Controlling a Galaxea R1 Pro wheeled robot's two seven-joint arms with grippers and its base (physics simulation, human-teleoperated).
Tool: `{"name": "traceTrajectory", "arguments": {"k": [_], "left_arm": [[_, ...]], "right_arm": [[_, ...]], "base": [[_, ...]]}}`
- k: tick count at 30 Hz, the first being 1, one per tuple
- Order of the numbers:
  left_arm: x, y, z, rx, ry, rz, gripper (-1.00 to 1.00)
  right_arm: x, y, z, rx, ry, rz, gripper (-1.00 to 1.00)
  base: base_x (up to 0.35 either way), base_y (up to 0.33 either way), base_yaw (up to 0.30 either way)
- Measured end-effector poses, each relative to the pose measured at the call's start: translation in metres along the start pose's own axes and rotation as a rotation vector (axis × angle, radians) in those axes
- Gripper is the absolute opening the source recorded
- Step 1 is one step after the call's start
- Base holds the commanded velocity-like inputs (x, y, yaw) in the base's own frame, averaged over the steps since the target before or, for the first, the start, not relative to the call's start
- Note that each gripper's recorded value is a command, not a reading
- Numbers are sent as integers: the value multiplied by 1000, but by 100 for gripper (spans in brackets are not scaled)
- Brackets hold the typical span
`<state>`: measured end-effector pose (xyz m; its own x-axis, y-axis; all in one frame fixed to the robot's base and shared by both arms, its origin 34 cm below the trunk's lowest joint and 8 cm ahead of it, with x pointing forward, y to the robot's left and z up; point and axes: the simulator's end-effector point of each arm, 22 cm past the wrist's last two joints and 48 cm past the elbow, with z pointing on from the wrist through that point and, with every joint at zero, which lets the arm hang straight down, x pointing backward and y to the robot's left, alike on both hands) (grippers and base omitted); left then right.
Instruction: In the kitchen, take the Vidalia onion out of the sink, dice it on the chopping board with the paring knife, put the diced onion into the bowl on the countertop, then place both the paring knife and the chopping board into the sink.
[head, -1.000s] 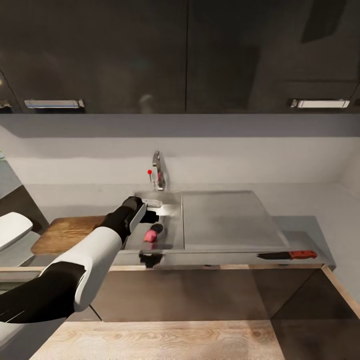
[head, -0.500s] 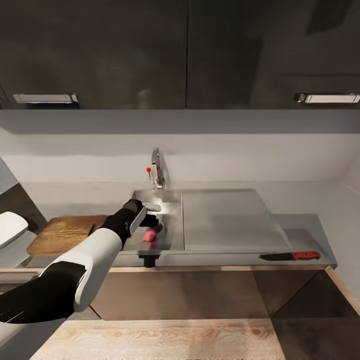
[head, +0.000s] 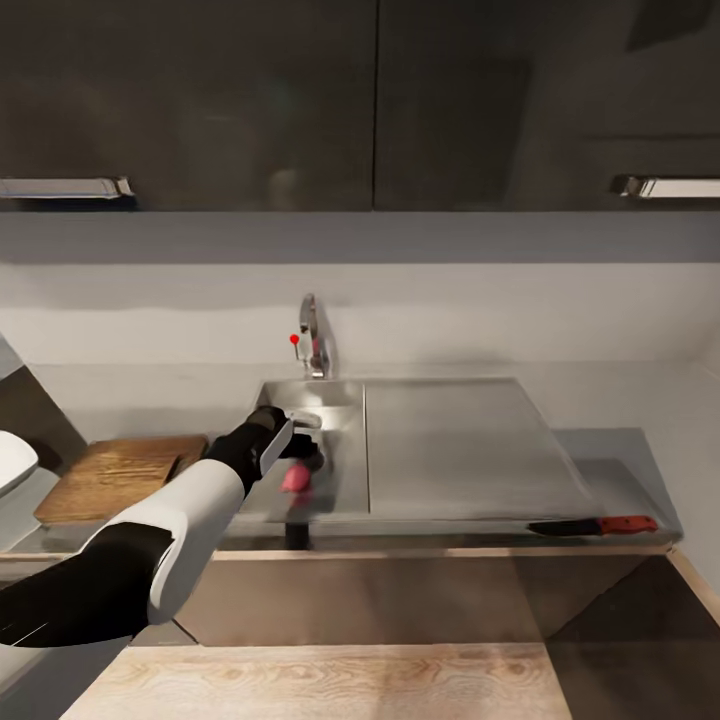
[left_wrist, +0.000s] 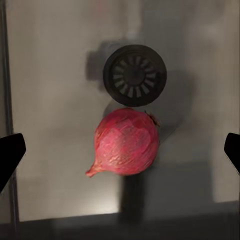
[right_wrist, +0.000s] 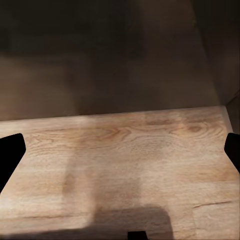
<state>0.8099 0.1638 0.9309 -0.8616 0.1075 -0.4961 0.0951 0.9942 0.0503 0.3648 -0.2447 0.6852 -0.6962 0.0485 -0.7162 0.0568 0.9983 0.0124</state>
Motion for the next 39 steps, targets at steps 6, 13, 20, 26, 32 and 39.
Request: {"name": "traceTrajectory", "arguments": {"k": [6, 13, 20, 26, 32, 39], "left_arm": [[4, 0, 7, 1, 9, 0, 100], [11, -1, 14, 2, 24, 0, 100], [17, -1, 21, 3, 37, 1, 100], [22, -2, 26, 4, 48, 1, 100], [26, -2, 31, 5, 57, 1, 100], [31, -5, 37, 10, 68, 2, 100]], "right_arm": [[4, 0, 0, 0, 10, 0, 100], [8, 0, -1, 1, 21, 0, 100], [13, 0, -2, 1, 33, -1, 100], [17, -1, -2, 2, 42, -1, 100], [21, 0, -3, 2, 52, -1, 100], [25, -1, -4, 2, 63, -1, 100]], "base": [[113, 0, 0], [8, 0, 0], [0, 0, 0], [0, 0, 0], [0, 0, 0], [0, 0, 0]]}}
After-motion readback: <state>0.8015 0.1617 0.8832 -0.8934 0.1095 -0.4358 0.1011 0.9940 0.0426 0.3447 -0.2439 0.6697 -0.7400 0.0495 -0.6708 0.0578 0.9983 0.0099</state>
